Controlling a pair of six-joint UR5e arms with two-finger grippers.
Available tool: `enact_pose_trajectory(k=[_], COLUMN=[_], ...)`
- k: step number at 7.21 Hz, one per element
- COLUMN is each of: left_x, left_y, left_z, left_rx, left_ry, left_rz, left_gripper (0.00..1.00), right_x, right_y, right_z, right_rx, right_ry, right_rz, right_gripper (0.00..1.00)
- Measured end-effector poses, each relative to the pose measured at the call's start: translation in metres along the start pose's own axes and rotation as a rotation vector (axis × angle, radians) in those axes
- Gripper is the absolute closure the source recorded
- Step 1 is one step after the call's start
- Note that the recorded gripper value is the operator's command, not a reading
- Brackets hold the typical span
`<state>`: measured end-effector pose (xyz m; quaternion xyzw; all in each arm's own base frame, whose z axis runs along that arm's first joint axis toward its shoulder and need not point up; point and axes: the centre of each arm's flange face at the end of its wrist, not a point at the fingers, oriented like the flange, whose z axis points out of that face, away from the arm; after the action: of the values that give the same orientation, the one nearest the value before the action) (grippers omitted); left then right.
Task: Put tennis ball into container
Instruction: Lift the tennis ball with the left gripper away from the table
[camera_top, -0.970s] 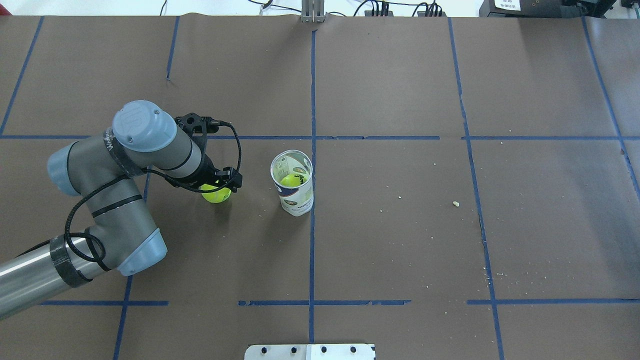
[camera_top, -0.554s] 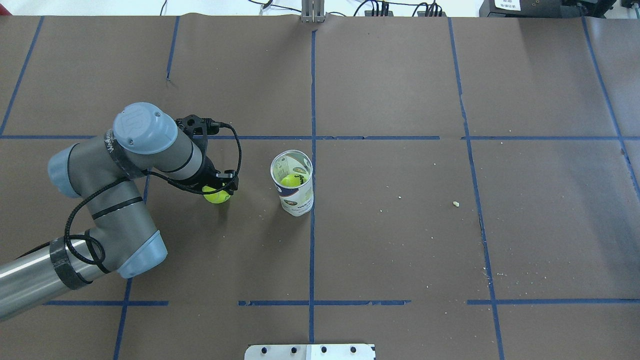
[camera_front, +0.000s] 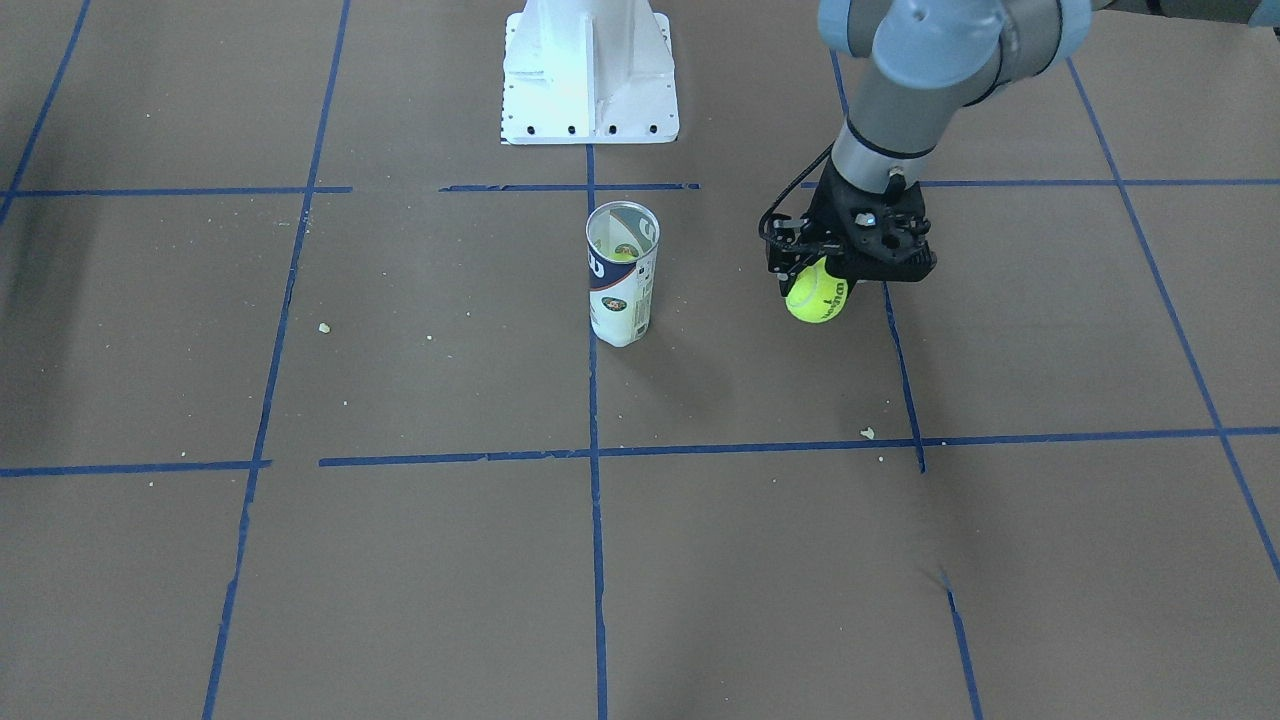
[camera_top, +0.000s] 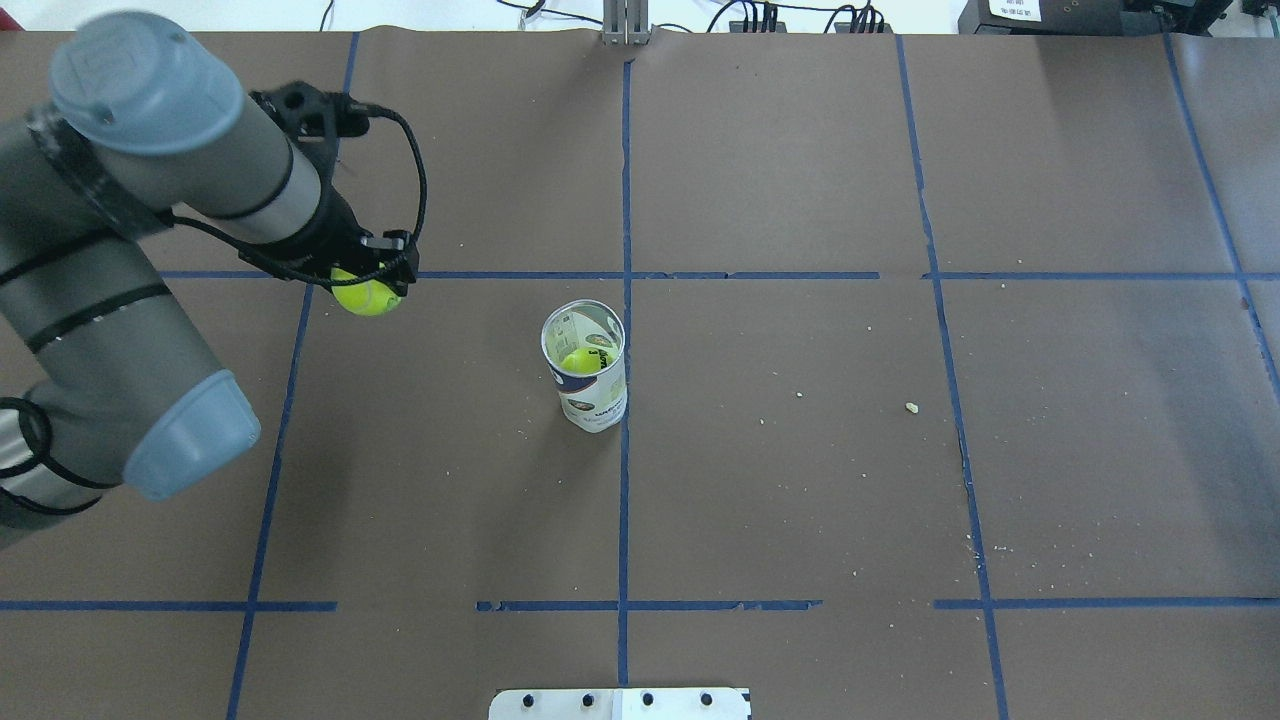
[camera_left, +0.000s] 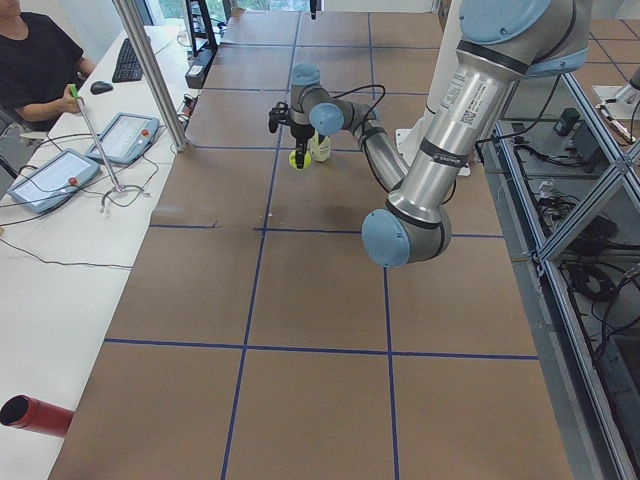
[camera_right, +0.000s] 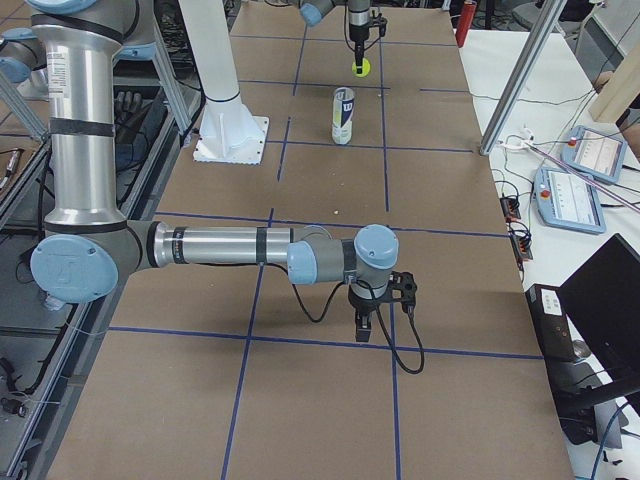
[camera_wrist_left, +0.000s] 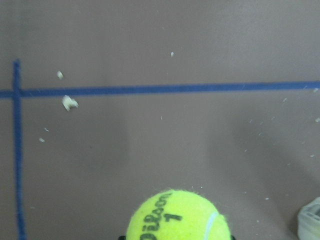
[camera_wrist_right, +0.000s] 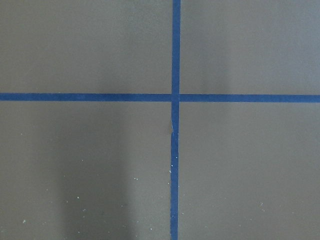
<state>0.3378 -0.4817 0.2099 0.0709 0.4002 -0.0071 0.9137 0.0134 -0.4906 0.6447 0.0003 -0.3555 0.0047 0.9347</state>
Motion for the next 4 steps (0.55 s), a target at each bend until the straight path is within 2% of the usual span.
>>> enact_pose_trajectory(k=[2,3,4], left_x=[0.012,0.022,0.038], left_y=[0.000,0.005,0.003], left_z=[-0.097,-0.121,-0.128], left_rx=[-0.003,-0.026,-0.057], left_ry=[-0.011,0.001,0.017], left_rz=[-0.029,-0.040,-0.052], left_gripper=[1.00,1.00,1.00], right_x=[0.000,0.000,0.000], right_y=[0.000,0.000,0.000], right_z=[0.000,0.000,0.000], right_rx=[0.000,0.000,0.000], right_ry=[0.000,0.000,0.000], right_rz=[0.000,0.000,0.000], right_gripper=[0.00,0.00,0.00])
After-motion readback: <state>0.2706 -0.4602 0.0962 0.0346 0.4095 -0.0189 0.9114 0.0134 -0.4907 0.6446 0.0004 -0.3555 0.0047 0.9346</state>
